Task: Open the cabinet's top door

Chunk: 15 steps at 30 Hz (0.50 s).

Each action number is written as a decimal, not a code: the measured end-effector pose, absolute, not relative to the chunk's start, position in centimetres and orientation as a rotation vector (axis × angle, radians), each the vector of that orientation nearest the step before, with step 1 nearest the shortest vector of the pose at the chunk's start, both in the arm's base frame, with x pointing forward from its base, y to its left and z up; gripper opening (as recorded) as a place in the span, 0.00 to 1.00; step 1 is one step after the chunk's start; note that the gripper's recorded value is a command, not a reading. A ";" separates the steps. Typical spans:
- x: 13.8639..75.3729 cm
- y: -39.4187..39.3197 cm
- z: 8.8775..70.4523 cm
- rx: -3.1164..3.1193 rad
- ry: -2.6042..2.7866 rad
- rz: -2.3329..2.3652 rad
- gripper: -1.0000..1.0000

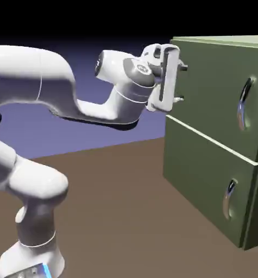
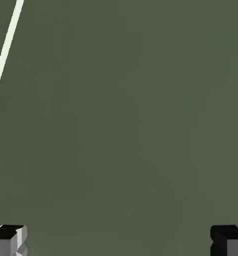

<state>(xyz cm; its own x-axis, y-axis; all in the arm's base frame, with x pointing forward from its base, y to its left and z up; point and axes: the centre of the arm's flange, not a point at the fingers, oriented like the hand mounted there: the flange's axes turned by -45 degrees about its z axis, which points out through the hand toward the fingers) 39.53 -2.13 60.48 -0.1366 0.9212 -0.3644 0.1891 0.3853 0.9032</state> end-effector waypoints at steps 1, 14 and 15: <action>39.7 -2.5 60.4 0.968 1.601 0.847 0.50; 42.8 -8.1 57.8 0.434 1.617 0.454 0.50; 43.2 -8.5 57.5 0.396 1.615 0.421 0.50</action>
